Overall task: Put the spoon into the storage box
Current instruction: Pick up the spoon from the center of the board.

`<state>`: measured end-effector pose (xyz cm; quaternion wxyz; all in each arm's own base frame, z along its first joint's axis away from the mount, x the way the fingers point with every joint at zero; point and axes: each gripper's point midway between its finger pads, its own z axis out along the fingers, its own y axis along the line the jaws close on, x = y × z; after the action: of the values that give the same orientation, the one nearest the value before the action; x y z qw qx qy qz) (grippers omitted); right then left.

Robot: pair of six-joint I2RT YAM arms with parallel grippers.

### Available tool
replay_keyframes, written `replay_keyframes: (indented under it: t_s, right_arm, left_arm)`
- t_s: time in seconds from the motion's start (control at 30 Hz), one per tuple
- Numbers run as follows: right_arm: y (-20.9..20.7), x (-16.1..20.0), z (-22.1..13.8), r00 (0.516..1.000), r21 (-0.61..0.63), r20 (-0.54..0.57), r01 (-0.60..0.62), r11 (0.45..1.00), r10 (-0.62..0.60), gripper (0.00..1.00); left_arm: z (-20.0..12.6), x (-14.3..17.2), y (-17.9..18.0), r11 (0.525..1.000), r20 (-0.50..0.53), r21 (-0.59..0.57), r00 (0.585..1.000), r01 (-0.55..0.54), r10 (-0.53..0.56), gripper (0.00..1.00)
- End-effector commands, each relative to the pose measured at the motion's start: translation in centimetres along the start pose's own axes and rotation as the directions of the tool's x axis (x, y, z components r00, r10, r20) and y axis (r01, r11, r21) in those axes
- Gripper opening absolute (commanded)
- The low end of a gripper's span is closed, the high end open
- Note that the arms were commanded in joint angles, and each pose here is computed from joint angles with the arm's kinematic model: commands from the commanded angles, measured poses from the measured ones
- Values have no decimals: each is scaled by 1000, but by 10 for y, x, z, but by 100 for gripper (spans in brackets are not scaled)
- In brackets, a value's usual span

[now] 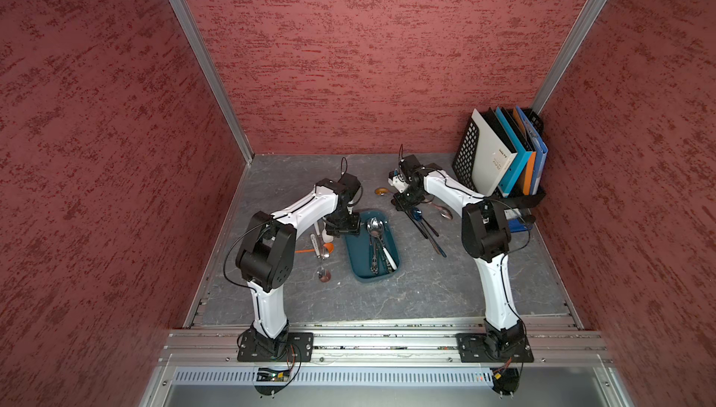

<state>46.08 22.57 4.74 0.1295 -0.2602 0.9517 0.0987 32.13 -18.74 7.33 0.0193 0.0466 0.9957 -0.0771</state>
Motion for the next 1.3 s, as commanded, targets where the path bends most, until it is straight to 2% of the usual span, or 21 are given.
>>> replay_keyframes:
  t_s: [0.0, 0.3, 0.57, 1.27]
  right_arm:
    - [-7, 2, 1, 1000, 52, -19, 10, 999, -9, 31]
    - [-12, 0, 2, 1000, 83, 11, 14, 996, -15, 33]
    - [-15, 8, 20, 999, 82, -31, 10, 997, -7, 33]
    - [2, 9, 31, 998, 44, -53, 40, 998, -37, 7]
  left_arm:
    - [-10, 2, 4, 1000, 19, -3, 1000, 3, -3, 67]
    - [-12, 2, 4, 1000, 24, -2, 1000, 5, -5, 67]
    - [-11, 3, 5, 1000, 18, -7, 1000, 8, -8, 67]
    - [-21, 6, 12, 1000, 42, -9, 999, 24, -23, 67]
